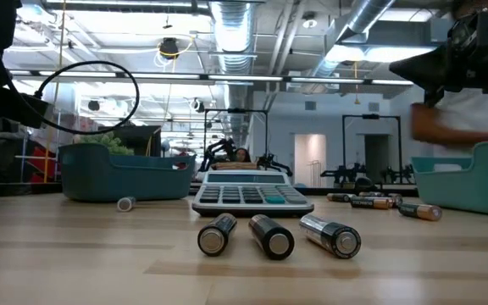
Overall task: Sort batteries
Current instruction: Put the silver/black battery into the blue bin
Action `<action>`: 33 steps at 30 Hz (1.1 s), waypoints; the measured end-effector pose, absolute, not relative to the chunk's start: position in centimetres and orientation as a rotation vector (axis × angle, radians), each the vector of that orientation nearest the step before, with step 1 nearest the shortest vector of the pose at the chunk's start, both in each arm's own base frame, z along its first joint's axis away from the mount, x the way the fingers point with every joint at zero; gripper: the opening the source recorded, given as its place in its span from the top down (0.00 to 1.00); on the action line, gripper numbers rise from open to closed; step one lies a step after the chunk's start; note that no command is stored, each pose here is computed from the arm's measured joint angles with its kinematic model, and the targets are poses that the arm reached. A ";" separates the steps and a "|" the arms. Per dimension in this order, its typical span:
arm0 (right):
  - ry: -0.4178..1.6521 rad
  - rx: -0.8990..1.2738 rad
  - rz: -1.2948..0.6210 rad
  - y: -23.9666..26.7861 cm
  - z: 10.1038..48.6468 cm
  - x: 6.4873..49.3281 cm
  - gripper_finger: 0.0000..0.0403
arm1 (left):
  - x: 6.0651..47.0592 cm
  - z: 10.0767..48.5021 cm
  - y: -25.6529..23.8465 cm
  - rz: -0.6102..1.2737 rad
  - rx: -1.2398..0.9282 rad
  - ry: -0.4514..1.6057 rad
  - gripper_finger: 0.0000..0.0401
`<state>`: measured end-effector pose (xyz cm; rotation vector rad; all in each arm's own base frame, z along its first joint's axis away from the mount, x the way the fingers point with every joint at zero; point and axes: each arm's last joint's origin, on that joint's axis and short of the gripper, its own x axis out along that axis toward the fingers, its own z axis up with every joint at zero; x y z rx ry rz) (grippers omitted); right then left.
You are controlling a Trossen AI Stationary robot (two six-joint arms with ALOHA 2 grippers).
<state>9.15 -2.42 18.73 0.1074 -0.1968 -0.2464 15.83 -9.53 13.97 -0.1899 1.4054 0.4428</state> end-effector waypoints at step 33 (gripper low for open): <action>-0.201 0.107 -0.246 -2.4 18.8 9.2 0.89 | 17.1 23.9 -4.3 0.418 -0.063 0.571 0.91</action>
